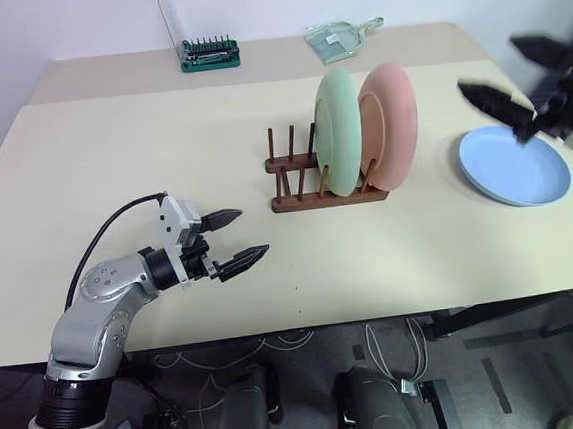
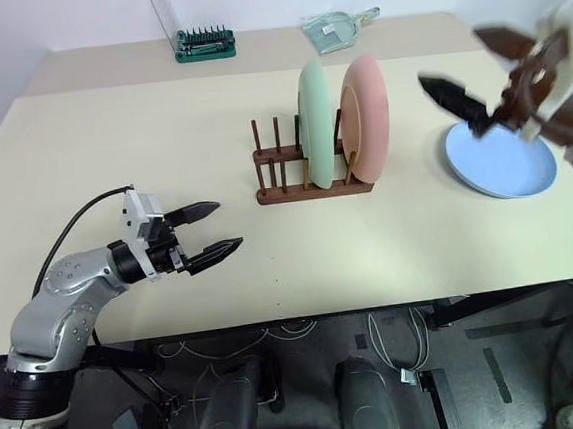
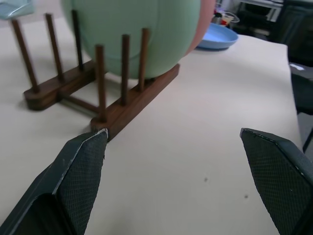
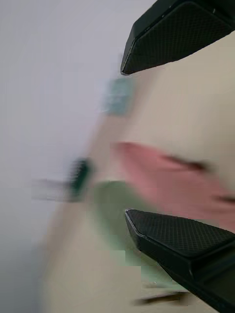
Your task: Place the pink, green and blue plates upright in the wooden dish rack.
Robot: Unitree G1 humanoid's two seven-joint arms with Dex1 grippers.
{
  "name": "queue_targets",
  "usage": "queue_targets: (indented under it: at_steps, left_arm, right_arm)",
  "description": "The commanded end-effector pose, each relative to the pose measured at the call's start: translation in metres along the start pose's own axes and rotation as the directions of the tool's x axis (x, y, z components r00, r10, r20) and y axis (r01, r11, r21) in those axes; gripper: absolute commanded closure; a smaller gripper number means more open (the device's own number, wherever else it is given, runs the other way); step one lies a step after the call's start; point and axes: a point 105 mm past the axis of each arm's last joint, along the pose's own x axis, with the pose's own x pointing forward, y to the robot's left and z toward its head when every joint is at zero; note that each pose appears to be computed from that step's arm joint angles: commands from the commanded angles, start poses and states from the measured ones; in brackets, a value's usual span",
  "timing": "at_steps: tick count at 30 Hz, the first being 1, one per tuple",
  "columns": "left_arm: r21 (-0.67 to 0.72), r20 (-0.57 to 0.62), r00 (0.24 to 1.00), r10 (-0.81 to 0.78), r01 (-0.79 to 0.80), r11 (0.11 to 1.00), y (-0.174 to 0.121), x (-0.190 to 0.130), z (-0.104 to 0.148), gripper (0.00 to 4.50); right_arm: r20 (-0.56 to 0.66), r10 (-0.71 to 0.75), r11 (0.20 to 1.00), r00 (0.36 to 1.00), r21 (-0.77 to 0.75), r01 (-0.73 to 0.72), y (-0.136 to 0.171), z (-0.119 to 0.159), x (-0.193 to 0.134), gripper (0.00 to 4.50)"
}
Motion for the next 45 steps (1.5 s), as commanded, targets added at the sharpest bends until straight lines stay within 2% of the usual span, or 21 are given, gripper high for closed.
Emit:
queue_targets:
  at_steps: [1,4,8,14,20,21,22,24,28,29,32,34,37,38,39,41,42,43,45]
  left_arm:
    - [0.041,0.039,0.999,-0.036,0.034,0.999,-0.004,0.007,0.019,0.0]
    - [0.043,0.038,0.998,-0.04,0.038,0.998,-0.003,0.011,0.023,0.0]
    - [0.04,0.037,0.998,-0.049,0.048,0.998,-0.003,0.013,0.025,0.0]
    - [0.033,0.037,0.999,-0.034,0.033,0.999,-0.003,0.013,0.025,0.0]
    - [0.028,0.036,0.999,-0.02,0.019,0.999,-0.006,0.009,0.023,0.0]
    - [0.027,0.036,0.999,-0.018,0.017,0.999,-0.007,0.008,0.022,0.0]
    - [0.025,0.035,0.999,-0.015,0.014,1.0,-0.008,0.007,0.022,0.0]
    - [0.022,0.034,0.999,-0.011,0.01,1.0,-0.01,0.006,0.021,0.0]
    - [0.013,0.031,0.999,-0.01,0.01,1.0,-0.01,0.003,0.017,0.0]
    - [0.011,0.03,0.999,-0.012,0.012,1.0,-0.009,0.002,0.016,0.0]
    - [0.009,0.024,1.0,-0.015,0.015,1.0,-0.005,-0.002,0.011,0.0]
    - [0.008,0.021,1.0,-0.019,0.018,1.0,-0.003,-0.003,0.008,0.0]
    - [0.007,0.019,0.999,-0.031,0.031,1.0,-0.001,-0.004,0.002,0.0]
    - [0.004,0.019,0.999,-0.036,0.036,0.999,-0.001,-0.003,0.0,0.0]
    - [0.002,0.02,0.999,-0.039,0.039,0.999,-0.001,-0.003,-0.001,0.0]
    - [0.003,0.021,0.999,-0.042,0.041,0.999,0.0,-0.002,-0.004,0.0]
    - [0.003,0.021,0.999,-0.042,0.042,0.999,0.0,-0.001,-0.005,0.0]
    - [0.004,0.022,0.999,-0.042,0.041,0.999,0.0,0.0,-0.006,0.0]
    - [0.007,0.022,0.999,-0.041,0.041,0.999,0.0,0.001,-0.008,0.0]
  right_arm:
    - [-0.241,-0.057,0.991,0.969,-0.13,0.026,-0.008,-0.048,-0.008,0.02]
    - [-0.316,-0.112,0.989,0.942,-0.131,0.074,-0.013,-0.078,-0.006,0.02]
    - [-0.479,-0.188,0.972,0.857,-0.214,0.094,-0.019,-0.13,-0.002,0.02]
    - [-0.568,-0.315,0.942,0.76,-0.282,0.18,-0.04,-0.176,0.005,0.02]
    - [-0.611,-0.373,0.921,0.698,-0.334,0.2,-0.054,-0.2,0.001,0.02]
    - [-0.621,-0.377,0.919,0.688,-0.345,0.192,-0.055,-0.204,0.0,0.55]
    - [-0.617,-0.379,0.917,0.69,-0.348,0.192,-0.055,-0.204,0.0,0.84]
    - [-0.602,-0.374,0.919,0.705,-0.343,0.195,-0.053,-0.201,0.003,1.72]
    - [-0.579,-0.369,0.918,0.727,-0.348,0.189,-0.049,-0.193,0.008,3.79]
    - [-0.563,-0.377,0.912,0.735,-0.363,0.19,-0.049,-0.188,0.01,4.34]
    - [-0.477,-0.432,0.873,0.766,-0.435,0.222,-0.055,-0.16,0.017,4.43]
    - [-0.371,-0.484,0.821,0.792,-0.505,0.265,-0.064,-0.13,0.024,4.43]
    - [-0.107,-0.549,0.716,0.829,-0.573,0.4,-0.074,-0.054,0.039,4.43]
    - [-0.006,-0.535,0.695,0.845,-0.57,0.437,-0.071,-0.023,0.046,4.43]
    - [0.056,-0.522,0.686,0.851,-0.566,0.457,-0.068,-0.004,0.05,4.43]
    - [0.157,-0.477,0.695,0.865,-0.535,0.481,-0.058,0.028,0.057,4.43]
    - [0.219,-0.431,0.729,0.875,-0.487,0.481,-0.048,0.047,0.063,4.43]
    - [0.301,-0.338,0.782,0.892,-0.438,0.444,-0.027,0.072,0.071,4.43]
    - [0.407,-0.18,0.856,0.895,-0.384,0.347,0.007,0.104,0.077,4.43]
